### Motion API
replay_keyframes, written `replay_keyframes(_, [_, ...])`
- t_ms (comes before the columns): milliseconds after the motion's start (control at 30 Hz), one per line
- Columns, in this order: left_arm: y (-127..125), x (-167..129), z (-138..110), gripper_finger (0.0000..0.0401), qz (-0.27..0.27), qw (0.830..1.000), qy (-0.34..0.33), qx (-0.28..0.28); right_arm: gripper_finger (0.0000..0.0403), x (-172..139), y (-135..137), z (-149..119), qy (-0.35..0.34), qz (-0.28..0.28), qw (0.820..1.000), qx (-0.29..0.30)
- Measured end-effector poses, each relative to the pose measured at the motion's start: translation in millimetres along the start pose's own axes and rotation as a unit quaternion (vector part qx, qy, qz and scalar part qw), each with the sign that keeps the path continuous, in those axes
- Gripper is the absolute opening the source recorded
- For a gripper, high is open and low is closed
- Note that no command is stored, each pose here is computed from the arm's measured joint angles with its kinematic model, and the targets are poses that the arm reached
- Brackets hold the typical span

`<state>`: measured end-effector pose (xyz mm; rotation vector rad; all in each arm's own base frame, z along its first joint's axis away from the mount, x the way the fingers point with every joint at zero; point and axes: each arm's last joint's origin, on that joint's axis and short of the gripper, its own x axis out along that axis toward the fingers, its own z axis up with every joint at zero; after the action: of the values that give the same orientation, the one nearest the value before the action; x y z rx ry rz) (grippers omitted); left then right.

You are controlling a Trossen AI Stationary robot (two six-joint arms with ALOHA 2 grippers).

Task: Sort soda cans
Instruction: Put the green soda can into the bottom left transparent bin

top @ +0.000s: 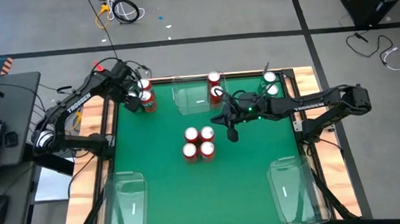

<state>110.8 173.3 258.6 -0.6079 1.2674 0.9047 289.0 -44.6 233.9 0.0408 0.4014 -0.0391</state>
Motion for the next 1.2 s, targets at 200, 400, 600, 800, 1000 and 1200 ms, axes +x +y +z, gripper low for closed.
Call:
replay_keyframes(200, [2, -21, 11, 0.0221, 0.001, 0.999, -0.035, 0.009, 0.0022, 0, 0, 1, -0.003, 0.002, 1.0, 0.0])
replay_keyframes(400, [5, -48, 26, 0.0194, 0.007, 0.995, -0.096, 0.028, 0.0023, 0, 0, 1, -0.003, 0.002, 1.0, -0.001])
replay_keyframes(600, [3, -44, 32, 0.0156, 0.004, 0.996, -0.068, 0.061, 0.0023, 0, 1, 1, -0.003, 0.006, 1.0, 0.006])
replay_keyframes(800, [-5, -31, 34, 0.0142, -0.03, 0.995, -0.021, 0.088, 0.0023, 0, 1, 1, -0.003, 0.016, 1.0, 0.007])
replay_keyframes(1000, [-7, -30, 38, 0.0141, -0.007, 0.996, -0.031, 0.087, 0.0023, 0, 1, 1, -0.003, 0.016, 1.0, 0.007])
replay_keyframes(1200, [-7, -30, 28, 0.0126, -0.009, 0.996, 0.019, 0.086, 0.0023, 0, 2, 0, -0.003, 0.019, 1.0, 0.007])
